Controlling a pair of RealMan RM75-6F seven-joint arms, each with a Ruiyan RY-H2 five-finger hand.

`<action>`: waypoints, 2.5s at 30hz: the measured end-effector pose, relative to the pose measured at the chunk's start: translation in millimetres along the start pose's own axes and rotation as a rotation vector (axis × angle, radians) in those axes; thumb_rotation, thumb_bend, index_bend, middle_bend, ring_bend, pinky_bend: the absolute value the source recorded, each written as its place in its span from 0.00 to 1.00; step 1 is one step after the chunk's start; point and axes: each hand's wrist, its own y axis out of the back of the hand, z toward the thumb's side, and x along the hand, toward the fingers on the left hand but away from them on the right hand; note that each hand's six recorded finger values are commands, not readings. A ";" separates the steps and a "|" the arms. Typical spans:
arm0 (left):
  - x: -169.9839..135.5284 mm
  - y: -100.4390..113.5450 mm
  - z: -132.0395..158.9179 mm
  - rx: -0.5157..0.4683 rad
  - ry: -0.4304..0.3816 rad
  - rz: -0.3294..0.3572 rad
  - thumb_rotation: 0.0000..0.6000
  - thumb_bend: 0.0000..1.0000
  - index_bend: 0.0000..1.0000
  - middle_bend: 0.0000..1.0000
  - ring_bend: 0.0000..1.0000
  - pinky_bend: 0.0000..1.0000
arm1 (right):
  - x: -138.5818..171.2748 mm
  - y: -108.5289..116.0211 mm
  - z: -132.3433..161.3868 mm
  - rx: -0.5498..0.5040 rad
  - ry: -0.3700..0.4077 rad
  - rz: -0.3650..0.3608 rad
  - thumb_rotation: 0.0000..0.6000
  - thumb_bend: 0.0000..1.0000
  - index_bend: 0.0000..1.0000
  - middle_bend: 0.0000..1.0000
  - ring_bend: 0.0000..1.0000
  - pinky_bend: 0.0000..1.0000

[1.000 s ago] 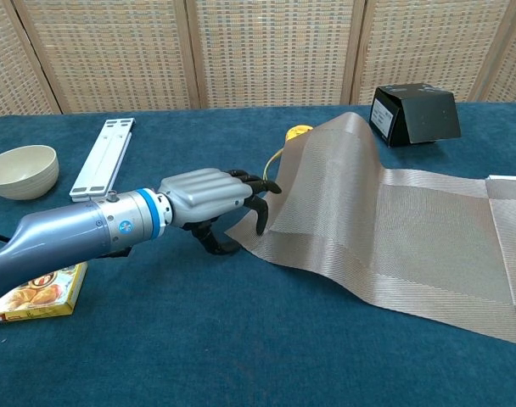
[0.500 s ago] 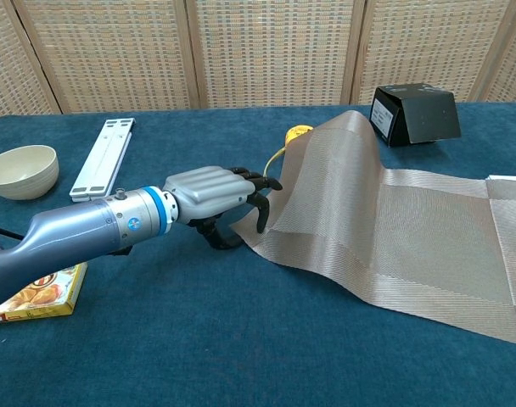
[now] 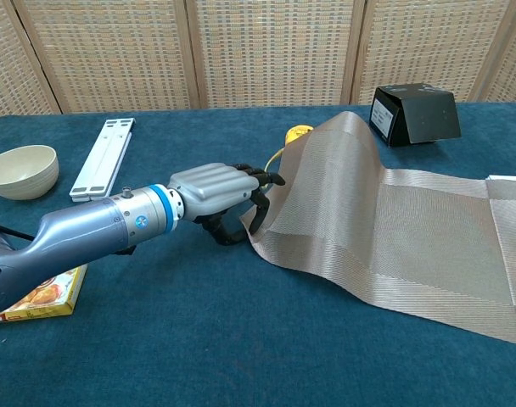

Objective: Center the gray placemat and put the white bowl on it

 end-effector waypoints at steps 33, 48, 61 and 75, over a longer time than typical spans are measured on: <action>-89.1 49.0 28.6 0.197 -0.108 0.101 1.00 0.55 0.79 0.00 0.00 0.00 | 6.2 10.8 12.6 -0.016 0.045 -0.028 1.00 0.00 0.00 0.00 0.00 0.00; -173.8 30.5 36.9 0.253 -0.031 -0.114 1.00 0.55 0.79 0.00 0.00 0.00 | 10.9 14.5 20.1 -0.011 0.070 -0.039 1.00 0.00 0.00 0.00 0.00 0.00; -190.1 14.1 57.9 0.217 -0.096 -0.229 1.00 0.55 0.79 0.00 0.00 0.00 | 10.9 11.4 20.1 -0.003 0.070 -0.028 1.00 0.00 0.00 0.00 0.00 0.00; -194.4 6.1 60.9 0.225 -0.114 -0.282 1.00 0.41 0.53 0.00 0.00 0.00 | 9.9 8.9 19.0 0.003 0.066 -0.019 1.00 0.00 0.00 0.00 0.00 0.00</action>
